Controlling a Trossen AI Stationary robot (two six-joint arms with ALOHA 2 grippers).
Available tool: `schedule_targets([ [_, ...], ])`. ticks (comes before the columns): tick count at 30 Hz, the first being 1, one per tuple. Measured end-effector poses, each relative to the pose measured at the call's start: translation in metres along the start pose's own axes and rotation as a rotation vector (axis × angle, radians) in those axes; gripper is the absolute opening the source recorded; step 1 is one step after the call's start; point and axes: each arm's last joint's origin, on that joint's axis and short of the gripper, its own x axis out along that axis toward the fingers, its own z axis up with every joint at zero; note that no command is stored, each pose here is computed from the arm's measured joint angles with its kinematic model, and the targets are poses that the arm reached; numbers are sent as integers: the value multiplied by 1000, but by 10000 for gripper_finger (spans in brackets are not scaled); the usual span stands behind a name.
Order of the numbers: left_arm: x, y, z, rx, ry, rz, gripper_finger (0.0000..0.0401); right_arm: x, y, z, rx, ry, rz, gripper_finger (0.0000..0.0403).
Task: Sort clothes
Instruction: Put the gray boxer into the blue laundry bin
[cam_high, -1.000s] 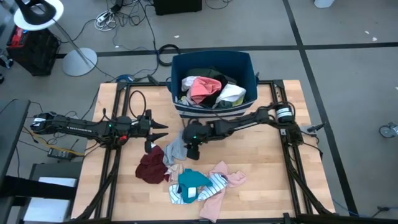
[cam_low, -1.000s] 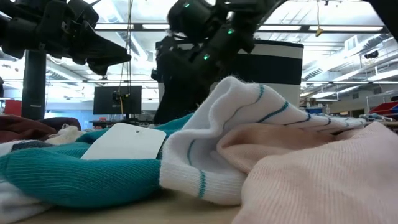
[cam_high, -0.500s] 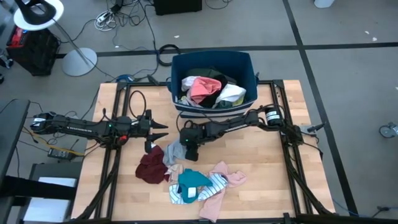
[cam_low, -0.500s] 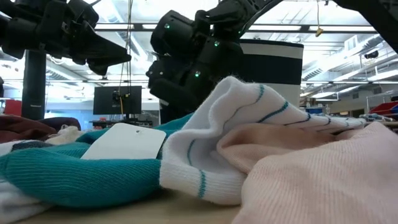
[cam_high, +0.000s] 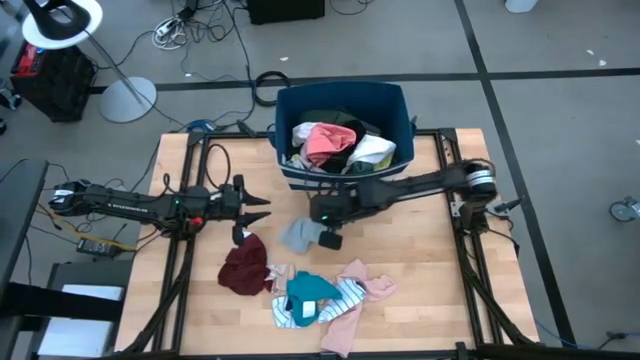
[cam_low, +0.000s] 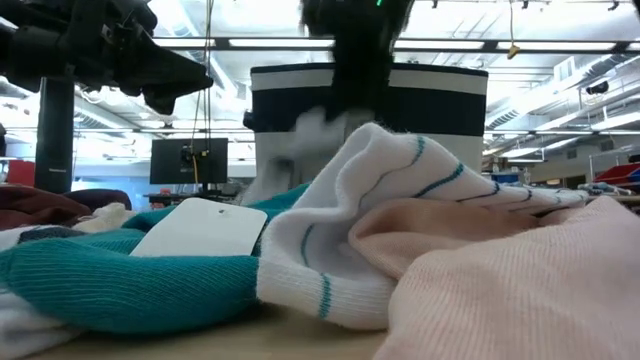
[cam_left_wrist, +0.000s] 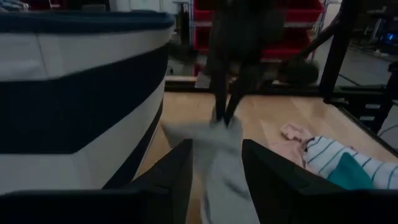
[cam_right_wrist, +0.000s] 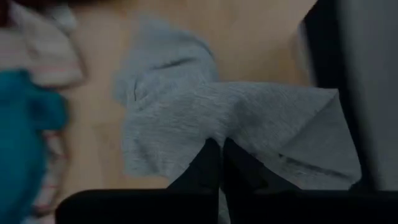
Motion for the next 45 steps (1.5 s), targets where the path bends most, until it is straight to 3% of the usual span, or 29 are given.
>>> schedule_targets([
  [11,0,0,-1,-5,13,0,145,-141,-29,-8,70,-372,-103,2],
  [17,0,0,-2,-5,16,1,145,-187,-61,-8,101,-573,-163,1],
  [22,0,0,-2,-6,16,1,145,-207,-88,-5,120,-688,-228,1],
  [29,0,0,-3,-4,27,1,145,-198,-131,-7,218,-613,-349,1],
  [38,0,0,-3,-4,30,1,145,-142,-178,-16,407,-277,-443,3],
  [41,0,0,-3,-4,30,1,145,-117,-190,-16,429,-170,-431,4],
  [45,0,0,-3,-4,31,1,145,-78,-205,-13,442,-57,-330,9],
])
